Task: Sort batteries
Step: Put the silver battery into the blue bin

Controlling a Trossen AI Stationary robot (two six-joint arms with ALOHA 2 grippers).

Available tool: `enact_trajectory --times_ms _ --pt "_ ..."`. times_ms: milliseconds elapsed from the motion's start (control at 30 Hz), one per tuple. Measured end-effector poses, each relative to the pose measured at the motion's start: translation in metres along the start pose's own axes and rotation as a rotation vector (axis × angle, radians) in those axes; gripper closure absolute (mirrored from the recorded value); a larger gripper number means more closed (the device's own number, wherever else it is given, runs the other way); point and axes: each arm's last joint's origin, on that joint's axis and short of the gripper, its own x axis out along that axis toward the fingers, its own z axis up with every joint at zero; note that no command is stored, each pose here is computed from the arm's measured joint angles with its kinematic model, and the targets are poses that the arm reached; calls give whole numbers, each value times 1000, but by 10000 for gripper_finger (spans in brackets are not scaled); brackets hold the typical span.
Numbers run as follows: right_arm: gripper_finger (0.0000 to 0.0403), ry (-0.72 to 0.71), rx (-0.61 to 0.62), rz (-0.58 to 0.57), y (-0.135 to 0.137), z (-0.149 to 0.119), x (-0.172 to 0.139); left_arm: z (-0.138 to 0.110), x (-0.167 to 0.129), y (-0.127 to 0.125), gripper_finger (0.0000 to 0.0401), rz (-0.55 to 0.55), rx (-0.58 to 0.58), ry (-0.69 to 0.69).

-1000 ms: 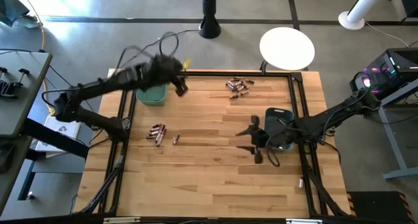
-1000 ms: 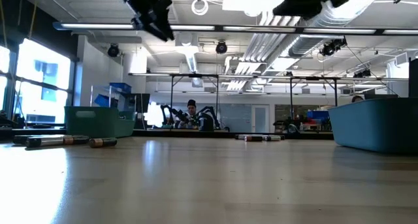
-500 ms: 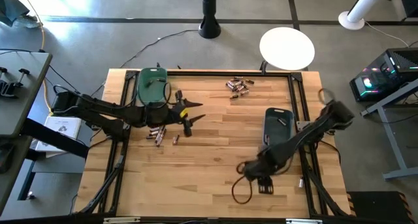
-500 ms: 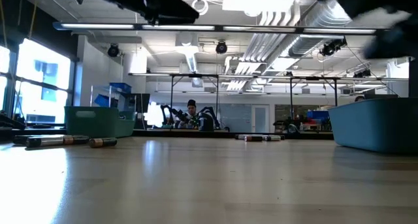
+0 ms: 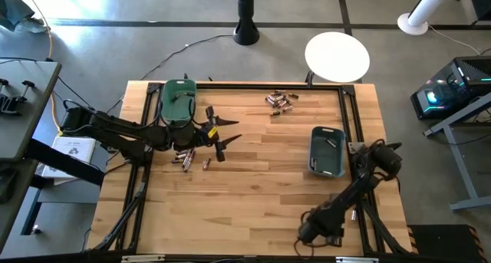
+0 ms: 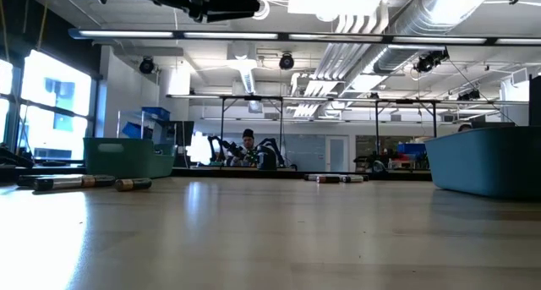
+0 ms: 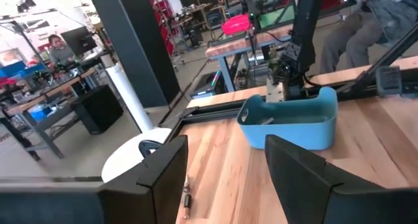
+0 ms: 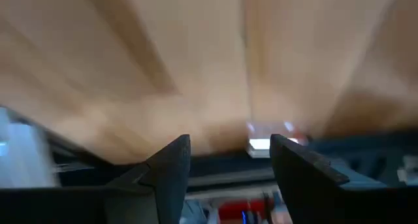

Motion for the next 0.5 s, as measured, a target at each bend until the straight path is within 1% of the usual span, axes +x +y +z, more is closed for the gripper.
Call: enact_trajectory --times_ms 67,133,200,300,400,433,500 --pt "204 32 42 -54 0 -5 5 0 0 0 204 1 5 -2" --pt "221 50 60 -89 0 -9 9 0 0 0 204 1 6 -1" --pt "251 58 79 -112 0 -12 10 0 0 0 204 1 6 -2" --pt "313 51 95 -114 2 -14 12 1 0 0 204 3 5 -8" --pt "381 44 170 -118 2 -14 15 1 0 0 204 2 5 -8" --pt "391 46 200 -125 0 -14 17 1 0 0 204 2 4 -7" --pt "391 44 240 -134 -2 -14 23 1 0 0 204 2 5 -8"
